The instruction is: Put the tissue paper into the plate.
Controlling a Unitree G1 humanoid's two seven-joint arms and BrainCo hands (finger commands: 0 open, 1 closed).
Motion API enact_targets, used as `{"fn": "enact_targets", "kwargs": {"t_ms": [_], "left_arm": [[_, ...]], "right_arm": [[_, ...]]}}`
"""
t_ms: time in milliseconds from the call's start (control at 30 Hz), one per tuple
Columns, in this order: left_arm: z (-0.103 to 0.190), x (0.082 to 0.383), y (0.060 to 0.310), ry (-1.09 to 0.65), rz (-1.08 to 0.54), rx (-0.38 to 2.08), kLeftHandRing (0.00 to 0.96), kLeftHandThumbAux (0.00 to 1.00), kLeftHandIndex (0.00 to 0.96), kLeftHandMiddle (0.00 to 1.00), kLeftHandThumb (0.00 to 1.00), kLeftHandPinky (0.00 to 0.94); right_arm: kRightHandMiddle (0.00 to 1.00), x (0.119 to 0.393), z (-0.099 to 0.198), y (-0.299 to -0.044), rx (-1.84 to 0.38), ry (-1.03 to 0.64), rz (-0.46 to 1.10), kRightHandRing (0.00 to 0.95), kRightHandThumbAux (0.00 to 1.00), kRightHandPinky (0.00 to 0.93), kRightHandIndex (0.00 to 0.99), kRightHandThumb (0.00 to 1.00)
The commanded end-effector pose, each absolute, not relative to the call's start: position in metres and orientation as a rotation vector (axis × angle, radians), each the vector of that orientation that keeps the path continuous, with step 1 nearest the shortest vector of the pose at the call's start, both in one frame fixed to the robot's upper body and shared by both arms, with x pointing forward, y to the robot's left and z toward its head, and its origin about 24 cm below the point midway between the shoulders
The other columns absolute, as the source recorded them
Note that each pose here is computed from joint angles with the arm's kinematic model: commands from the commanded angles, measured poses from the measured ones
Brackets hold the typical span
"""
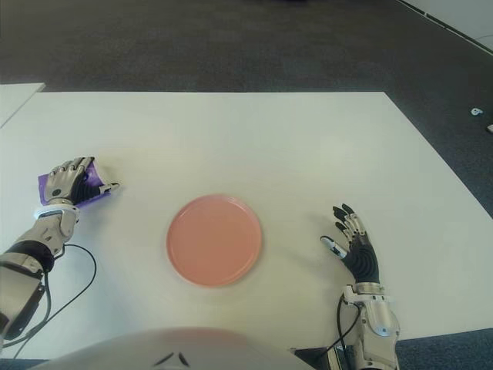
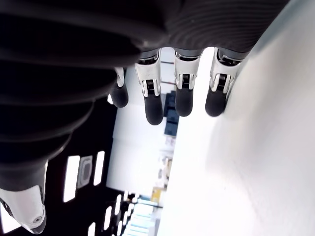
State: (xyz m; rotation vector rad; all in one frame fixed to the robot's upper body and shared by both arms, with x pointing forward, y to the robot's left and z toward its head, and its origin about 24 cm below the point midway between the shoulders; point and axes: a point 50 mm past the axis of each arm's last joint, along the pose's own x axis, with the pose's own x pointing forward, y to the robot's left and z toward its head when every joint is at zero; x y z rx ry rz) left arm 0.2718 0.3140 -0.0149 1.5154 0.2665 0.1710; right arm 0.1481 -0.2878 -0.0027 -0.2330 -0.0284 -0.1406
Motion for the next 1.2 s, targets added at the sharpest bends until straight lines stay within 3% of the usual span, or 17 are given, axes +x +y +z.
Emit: {"fn": "enact_targets", "kwargs": {"t_ms": [33, 433, 633, 867, 933, 1067, 1133, 1200], "left_arm": [[-0.097, 0.198, 0.289, 0.669, -0.162, 1.442, 0.197, 0.395, 0.15, 0.195, 0.286, 0.24], [-0.101, 0.194, 0.288, 0.727, -0.081, 1.462, 0.182, 0.391, 0.15, 0.187, 0.286, 0.214], [-0.104, 0.193, 0.282, 0.736, -0.072, 1.484, 0.151, 0.379, 0.129, 0.163, 0.323, 0.185], [-0.105, 0.192, 0.279, 0.735, -0.086, 1.518, 0.145, 0.372, 0.116, 0.151, 0.38, 0.178], [-0.106, 0.188, 0.284, 0.75, -0.087, 1.529, 0.168, 0.376, 0.167, 0.173, 0.448, 0.246], [-0.107, 0.18, 0.293, 0.798, -0.087, 1.538, 0.319, 0.396, 0.225, 0.288, 0.534, 0.408], [-0.109, 0.179, 0.287, 0.804, -0.084, 1.538, 0.447, 0.436, 0.305, 0.421, 0.618, 0.521], [-0.112, 0.177, 0.283, 0.806, -0.078, 1.533, 0.515, 0.547, 0.366, 0.447, 0.729, 0.586]], "right_arm": [[0.167, 0.143, -0.011, -0.295, -0.236, -0.007, -0.211, 0.115, 0.618, 0.083, 0.095, 0.243], [0.177, 0.152, -0.008, -0.297, -0.25, -0.048, -0.235, 0.153, 0.672, 0.157, 0.146, 0.117], [0.187, 0.16, 0.002, -0.301, -0.365, -0.06, -0.21, 0.145, 0.691, 0.093, 0.177, 0.024], [0.171, 0.163, 0.008, -0.315, -0.454, -0.009, -0.201, 0.121, 0.673, 0.022, 0.143, 0.001], [0.156, 0.165, 0.008, -0.312, -0.431, -0.014, -0.193, 0.106, 0.658, 0.009, 0.113, 0.0], [0.147, 0.169, 0.007, -0.31, -0.381, -0.024, -0.184, 0.092, 0.644, 0.002, 0.097, 0.002], [0.151, 0.168, 0.005, -0.316, -0.365, -0.006, -0.187, 0.089, 0.645, 0.0, 0.097, 0.016], [0.157, 0.168, 0.004, -0.318, -0.354, 0.002, -0.187, 0.088, 0.65, 0.0, 0.096, 0.032]]}}
